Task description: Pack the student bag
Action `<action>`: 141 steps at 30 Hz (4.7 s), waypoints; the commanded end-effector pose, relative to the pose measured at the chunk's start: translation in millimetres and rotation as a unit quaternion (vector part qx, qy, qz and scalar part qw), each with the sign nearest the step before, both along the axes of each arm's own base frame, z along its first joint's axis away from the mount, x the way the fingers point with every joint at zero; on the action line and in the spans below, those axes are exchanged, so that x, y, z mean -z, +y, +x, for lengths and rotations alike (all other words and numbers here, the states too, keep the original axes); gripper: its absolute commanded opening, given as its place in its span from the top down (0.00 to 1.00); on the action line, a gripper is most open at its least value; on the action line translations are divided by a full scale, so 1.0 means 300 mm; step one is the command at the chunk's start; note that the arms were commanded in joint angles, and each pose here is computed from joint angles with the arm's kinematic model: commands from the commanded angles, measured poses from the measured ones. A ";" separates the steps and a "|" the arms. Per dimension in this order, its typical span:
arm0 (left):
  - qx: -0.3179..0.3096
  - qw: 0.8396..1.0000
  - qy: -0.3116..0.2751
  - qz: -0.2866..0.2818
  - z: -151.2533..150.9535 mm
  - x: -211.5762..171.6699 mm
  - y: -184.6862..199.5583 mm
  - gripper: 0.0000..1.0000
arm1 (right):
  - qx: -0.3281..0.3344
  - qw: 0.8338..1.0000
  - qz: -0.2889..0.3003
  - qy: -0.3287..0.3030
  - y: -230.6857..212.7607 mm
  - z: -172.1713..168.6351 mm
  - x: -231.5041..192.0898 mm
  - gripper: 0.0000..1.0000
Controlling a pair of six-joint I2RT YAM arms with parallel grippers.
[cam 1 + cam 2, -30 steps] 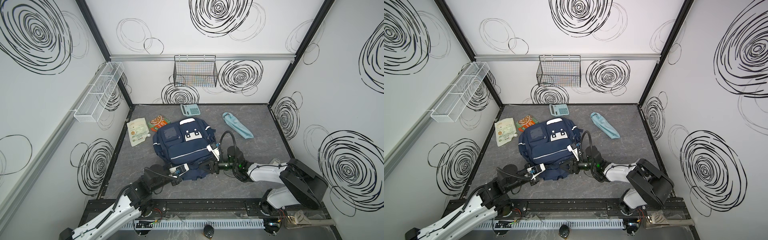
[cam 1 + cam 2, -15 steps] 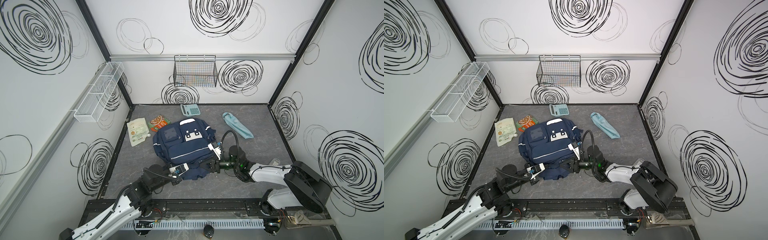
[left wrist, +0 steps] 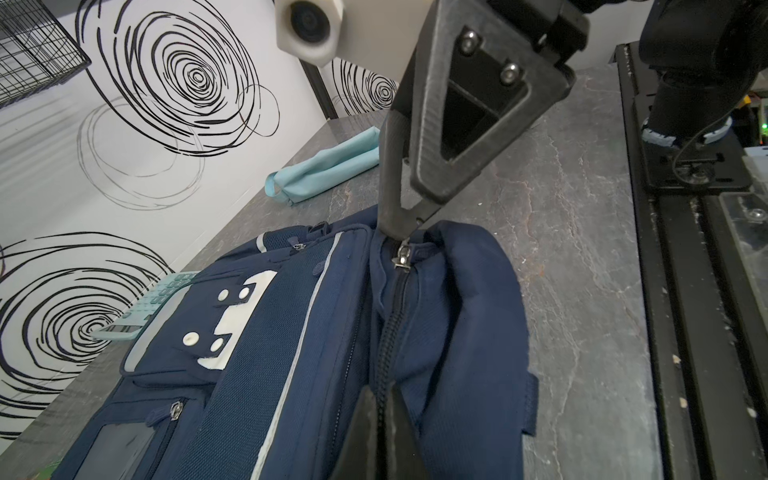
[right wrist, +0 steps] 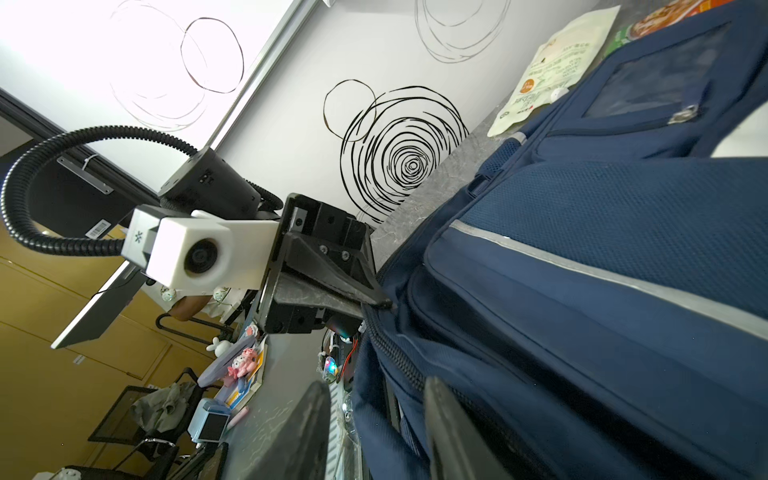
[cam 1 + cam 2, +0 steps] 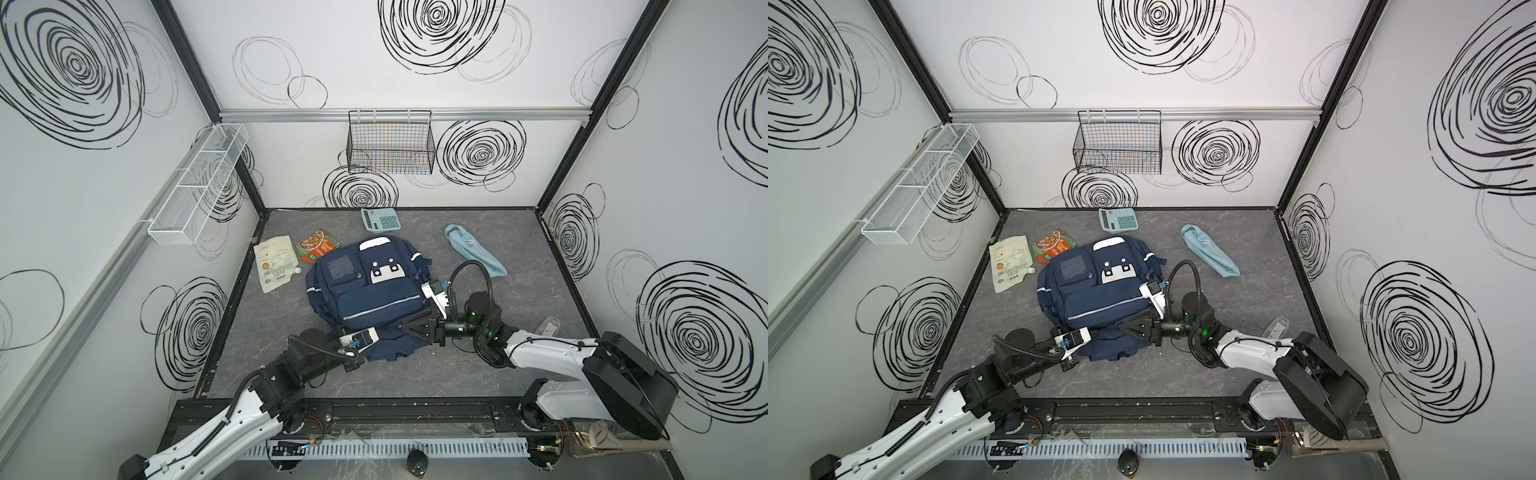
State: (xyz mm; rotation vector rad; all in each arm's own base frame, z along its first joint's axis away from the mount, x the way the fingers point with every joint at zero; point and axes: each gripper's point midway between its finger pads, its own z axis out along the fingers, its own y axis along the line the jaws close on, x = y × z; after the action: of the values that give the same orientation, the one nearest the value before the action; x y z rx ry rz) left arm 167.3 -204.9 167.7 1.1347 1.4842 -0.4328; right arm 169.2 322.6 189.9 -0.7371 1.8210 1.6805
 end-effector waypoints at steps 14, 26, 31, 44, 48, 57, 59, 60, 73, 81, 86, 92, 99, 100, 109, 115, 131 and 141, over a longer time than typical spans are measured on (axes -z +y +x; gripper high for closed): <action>0.011 0.997 -0.045 -0.058 0.000 -0.126 -0.023 1.00 | 0.030 0.987 -0.121 -0.102 -0.004 0.077 0.137 0.58; 0.011 0.997 -0.050 -0.059 -0.002 -0.128 -0.020 1.00 | -0.016 0.978 -0.160 -0.136 -0.005 0.071 0.192 0.53; 0.011 0.997 -0.050 -0.058 0.000 -0.129 -0.021 1.00 | -0.072 0.980 -0.129 -0.133 0.005 0.005 0.173 0.64; 0.013 0.998 -0.044 -0.053 0.002 -0.117 -0.026 1.00 | -0.088 0.982 -0.112 -0.128 -0.003 -0.031 0.164 0.68; 0.013 0.997 -0.045 -0.053 0.001 -0.117 -0.025 1.00 | -0.003 0.976 -0.169 -0.135 -0.033 0.061 0.223 0.62; 0.013 0.998 -0.043 -0.050 0.002 -0.113 -0.025 1.00 | -0.030 0.971 -0.180 -0.152 -0.019 0.043 0.263 0.44; 0.013 0.998 -0.042 -0.051 0.002 -0.113 -0.026 1.00 | -0.046 0.969 -0.184 -0.161 -0.001 0.012 0.275 0.41; 0.013 0.998 -0.043 -0.049 0.003 -0.112 -0.026 1.00 | -0.049 0.966 -0.191 -0.165 0.007 0.003 0.285 0.40; 0.077 0.997 0.014 0.020 -0.068 -0.073 -0.086 0.34 | -0.068 0.978 -0.119 -0.154 0.020 -0.076 0.222 0.71; 0.077 0.989 0.071 0.105 -0.063 0.076 -0.164 0.40 | 0.004 0.977 -0.147 -0.152 -0.051 -0.046 0.240 0.54; 0.069 0.988 0.080 0.109 -0.038 0.098 -0.181 0.46 | 0.026 0.975 -0.170 -0.144 -0.093 -0.046 0.289 0.49; 0.043 0.985 0.108 0.126 0.009 0.155 -0.187 0.53 | 0.023 0.977 -0.161 -0.135 -0.074 -0.037 0.301 0.49; 0.036 0.978 0.132 0.158 0.028 0.212 -0.199 0.59 | 0.021 0.978 -0.157 -0.136 -0.079 -0.046 0.301 0.48; 0.037 0.977 0.135 0.159 0.030 0.217 -0.204 0.60 | 0.023 0.978 -0.158 -0.136 -0.082 -0.045 0.300 0.48; 0.034 0.966 0.187 0.176 0.055 0.267 -0.223 0.87 | 0.033 0.977 -0.152 -0.148 -0.100 -0.040 0.278 0.47; 0.002 0.973 0.196 0.122 0.100 0.194 -0.208 1.00 | 0.039 0.976 -0.148 -0.157 -0.107 -0.038 0.262 0.45; 0.038 0.962 0.198 -0.182 0.114 -0.174 -0.193 1.00 | 0.044 0.968 -0.162 -0.187 -0.078 -0.013 0.276 0.35; 0.050 0.952 0.225 -0.202 0.108 -0.172 -0.188 1.00 | 0.104 0.954 -0.101 -0.264 -0.108 -0.003 0.107 0.39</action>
State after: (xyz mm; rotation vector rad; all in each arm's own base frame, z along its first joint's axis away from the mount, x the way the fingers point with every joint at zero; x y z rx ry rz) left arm 195.5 -253.5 160.2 0.8361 1.8745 -1.0064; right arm 165.4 293.0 122.4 -0.9673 1.7823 1.0707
